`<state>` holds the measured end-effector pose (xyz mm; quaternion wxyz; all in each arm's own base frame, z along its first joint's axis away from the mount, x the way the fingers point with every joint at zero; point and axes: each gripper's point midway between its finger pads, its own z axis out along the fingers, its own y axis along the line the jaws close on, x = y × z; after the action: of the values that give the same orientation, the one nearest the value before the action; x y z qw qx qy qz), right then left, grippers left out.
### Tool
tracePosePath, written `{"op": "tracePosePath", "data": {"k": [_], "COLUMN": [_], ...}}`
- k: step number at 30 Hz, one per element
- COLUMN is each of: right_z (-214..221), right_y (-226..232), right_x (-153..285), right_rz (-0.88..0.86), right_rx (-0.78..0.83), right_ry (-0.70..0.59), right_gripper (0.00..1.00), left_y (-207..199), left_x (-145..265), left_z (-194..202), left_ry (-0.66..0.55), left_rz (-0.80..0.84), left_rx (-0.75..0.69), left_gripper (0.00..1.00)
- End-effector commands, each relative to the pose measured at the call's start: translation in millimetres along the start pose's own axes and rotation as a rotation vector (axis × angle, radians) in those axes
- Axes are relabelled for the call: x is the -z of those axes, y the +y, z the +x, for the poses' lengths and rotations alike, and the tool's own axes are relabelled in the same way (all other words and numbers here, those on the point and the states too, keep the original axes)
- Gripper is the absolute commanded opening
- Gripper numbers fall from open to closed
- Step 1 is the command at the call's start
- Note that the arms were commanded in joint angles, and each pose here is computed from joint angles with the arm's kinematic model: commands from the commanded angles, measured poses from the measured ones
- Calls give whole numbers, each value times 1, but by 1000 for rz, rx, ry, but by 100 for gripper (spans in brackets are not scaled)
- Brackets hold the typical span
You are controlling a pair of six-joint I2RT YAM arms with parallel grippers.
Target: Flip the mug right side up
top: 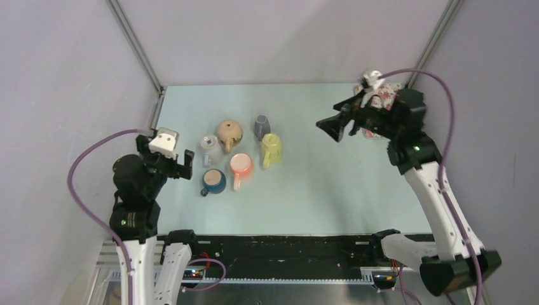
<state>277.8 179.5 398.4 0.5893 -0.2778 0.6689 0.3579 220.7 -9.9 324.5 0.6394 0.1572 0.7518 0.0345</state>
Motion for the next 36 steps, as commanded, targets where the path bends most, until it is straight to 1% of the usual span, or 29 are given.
{"op": "tracePosePath", "data": {"k": [1, 5, 8, 11, 15, 18, 22, 26, 29, 30, 32, 36], "right_z": [47, 85, 108, 123, 147, 173, 195, 201, 207, 202, 206, 213], "right_y": [-9, -13, -19, -35, -51, -44, -31, -25, -26, -25, -28, -37], "right_x": [-42, -77, -102, -123, -144, -156, -168, -178, -184, -187, -191, -189], "right_rz": [12, -5, -23, 57, 183, 220, 251, 268, 284, 278, 282, 291], "right_rx": [61, 60, 51, 33, -87, -163, -180, -208, -242, -240, -230, -175], "right_ry": [147, 256, 295, 316, 360, 417, 459, 466, 502, 495, 504, 530], "right_gripper": [100, 100, 100, 97, 91, 90, 90, 91, 91, 91, 91, 93], "left_y": [-24, -35, -33, -34, -37, -33, -34, -32, -31, -31, -34, -53], "left_x": [-25, -43, -51, -55, -58, -58, -60, -60, -60, -60, -61, -73], "left_z": [32, 52, 63, 73, 83, 84, 88, 90, 88, 88, 87, 68], "left_ry": [72, 119, 150, 176, 197, 200, 206, 206, 195, 195, 188, 163], "left_rz": [153, 204, 195, 192, 195, 175, 177, 161, 151, 153, 169, 242], "left_rx": [-23, 44, 55, 73, 72, 71, 65, 59, 56, 56, 60, 39], "left_gripper": [98, 98, 98, 98, 98, 98, 98, 98, 98, 98, 98, 98]}}
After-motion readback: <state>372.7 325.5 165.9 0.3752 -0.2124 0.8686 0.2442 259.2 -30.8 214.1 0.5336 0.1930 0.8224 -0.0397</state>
